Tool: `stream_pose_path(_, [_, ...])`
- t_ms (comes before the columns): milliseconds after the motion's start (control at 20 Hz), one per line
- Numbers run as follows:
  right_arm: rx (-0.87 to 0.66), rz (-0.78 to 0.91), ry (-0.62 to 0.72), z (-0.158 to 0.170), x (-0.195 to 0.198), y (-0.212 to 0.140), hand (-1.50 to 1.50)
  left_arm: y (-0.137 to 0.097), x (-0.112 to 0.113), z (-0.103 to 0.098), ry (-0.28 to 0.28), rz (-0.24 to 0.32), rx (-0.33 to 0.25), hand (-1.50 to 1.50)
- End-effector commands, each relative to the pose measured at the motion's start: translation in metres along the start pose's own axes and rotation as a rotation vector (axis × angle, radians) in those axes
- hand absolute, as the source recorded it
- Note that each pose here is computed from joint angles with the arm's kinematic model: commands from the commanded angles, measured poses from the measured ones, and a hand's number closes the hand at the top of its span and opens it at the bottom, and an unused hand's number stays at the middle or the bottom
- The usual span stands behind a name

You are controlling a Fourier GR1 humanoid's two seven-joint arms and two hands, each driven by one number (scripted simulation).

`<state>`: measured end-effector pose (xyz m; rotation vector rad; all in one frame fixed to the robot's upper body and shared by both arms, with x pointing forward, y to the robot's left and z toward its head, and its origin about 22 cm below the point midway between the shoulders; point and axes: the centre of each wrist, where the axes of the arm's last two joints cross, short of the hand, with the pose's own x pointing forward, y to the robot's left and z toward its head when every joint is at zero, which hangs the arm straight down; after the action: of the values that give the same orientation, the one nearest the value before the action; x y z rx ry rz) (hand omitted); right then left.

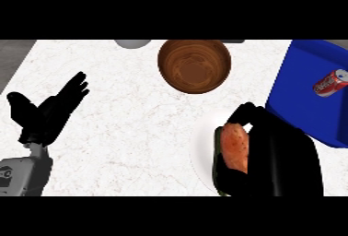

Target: Pick the sweet potato from the plate and place it in the bowl

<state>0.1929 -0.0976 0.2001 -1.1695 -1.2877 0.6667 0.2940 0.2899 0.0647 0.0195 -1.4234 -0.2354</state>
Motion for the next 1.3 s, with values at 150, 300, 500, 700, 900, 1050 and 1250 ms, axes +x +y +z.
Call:
stream_pose_path(150, [-0.010, -0.039, 0.177, -0.039, 0.051, -0.016, 1.50, -0.003, -0.005, -0.005, -0.004, 0.003, -0.023, 0.00])
stream_pose_path(300, [-0.026, -0.043, 0.184, -0.075, 0.070, -0.029, 1.50, -0.006, 0.006, -0.005, -0.003, -0.015, -0.032, 0.00])
stream_pose_path(500, [-0.040, -0.051, 0.190, -0.104, 0.095, -0.039, 1.50, 0.004, 0.010, -0.003, -0.009, -0.015, -0.021, 0.00])
stream_pose_path(700, [-0.063, -0.065, 0.179, -0.137, 0.112, -0.027, 1.50, -0.013, 0.006, -0.014, -0.029, 0.003, -0.019, 0.00])
stream_pose_path(900, [-0.048, -0.056, 0.240, -0.169, 0.115, -0.012, 1.50, -0.006, -0.006, -0.010, -0.022, 0.005, -0.020, 0.00])
stream_pose_path(1050, [-0.050, -0.023, 0.275, -0.196, 0.106, 0.000, 1.50, -0.002, 0.009, -0.012, -0.019, 0.007, -0.001, 0.00])
stream_pose_path(1250, [-0.051, -0.104, 0.283, -0.214, 0.096, 0.026, 1.50, -0.007, 0.019, -0.027, -0.019, 0.003, -0.008, 0.00])
